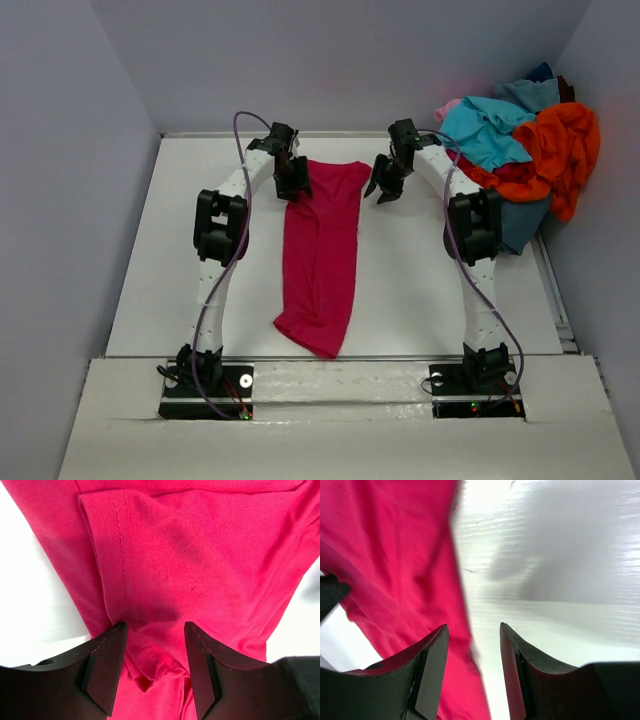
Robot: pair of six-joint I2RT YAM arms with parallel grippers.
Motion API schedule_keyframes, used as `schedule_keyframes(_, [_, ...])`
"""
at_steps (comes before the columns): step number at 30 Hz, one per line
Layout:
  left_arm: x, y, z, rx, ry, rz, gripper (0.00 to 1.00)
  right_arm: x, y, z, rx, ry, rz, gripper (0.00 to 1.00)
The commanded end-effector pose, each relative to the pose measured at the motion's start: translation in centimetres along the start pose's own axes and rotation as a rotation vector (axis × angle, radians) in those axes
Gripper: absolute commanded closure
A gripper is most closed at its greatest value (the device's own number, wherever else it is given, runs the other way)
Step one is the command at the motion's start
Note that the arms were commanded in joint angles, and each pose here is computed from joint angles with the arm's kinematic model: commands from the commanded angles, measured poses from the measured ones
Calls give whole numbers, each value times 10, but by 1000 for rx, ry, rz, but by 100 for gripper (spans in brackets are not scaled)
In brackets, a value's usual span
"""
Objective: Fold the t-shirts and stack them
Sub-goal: Fold the tshirt
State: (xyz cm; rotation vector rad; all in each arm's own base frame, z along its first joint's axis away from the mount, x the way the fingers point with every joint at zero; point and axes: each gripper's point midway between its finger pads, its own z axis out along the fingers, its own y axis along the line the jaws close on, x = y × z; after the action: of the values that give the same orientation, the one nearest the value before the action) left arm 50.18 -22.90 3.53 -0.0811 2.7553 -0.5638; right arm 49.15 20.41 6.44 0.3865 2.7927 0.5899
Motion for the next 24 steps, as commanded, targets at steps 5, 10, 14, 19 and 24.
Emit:
schedule_keyframes(5, [-9, 81, 11, -211, 20, -82, 37, 5, 25, -17, -103, 30, -84, 49])
schedule_keyframes(10, [-22, 84, 20, -197, -5, -69, 37, 11, 24, -25, -112, 20, -114, 48])
schedule_keyframes(14, [-31, 88, 24, -157, -22, -90, 37, 18, 20, -28, -108, 36, -126, 48])
schedule_keyframes(19, [-38, 88, 23, -142, -39, -102, 36, 28, 18, -32, -122, 51, -135, 48])
schedule_keyframes(24, [-46, 89, 17, -68, -46, -130, 35, 44, 24, -44, -139, 59, -169, 48])
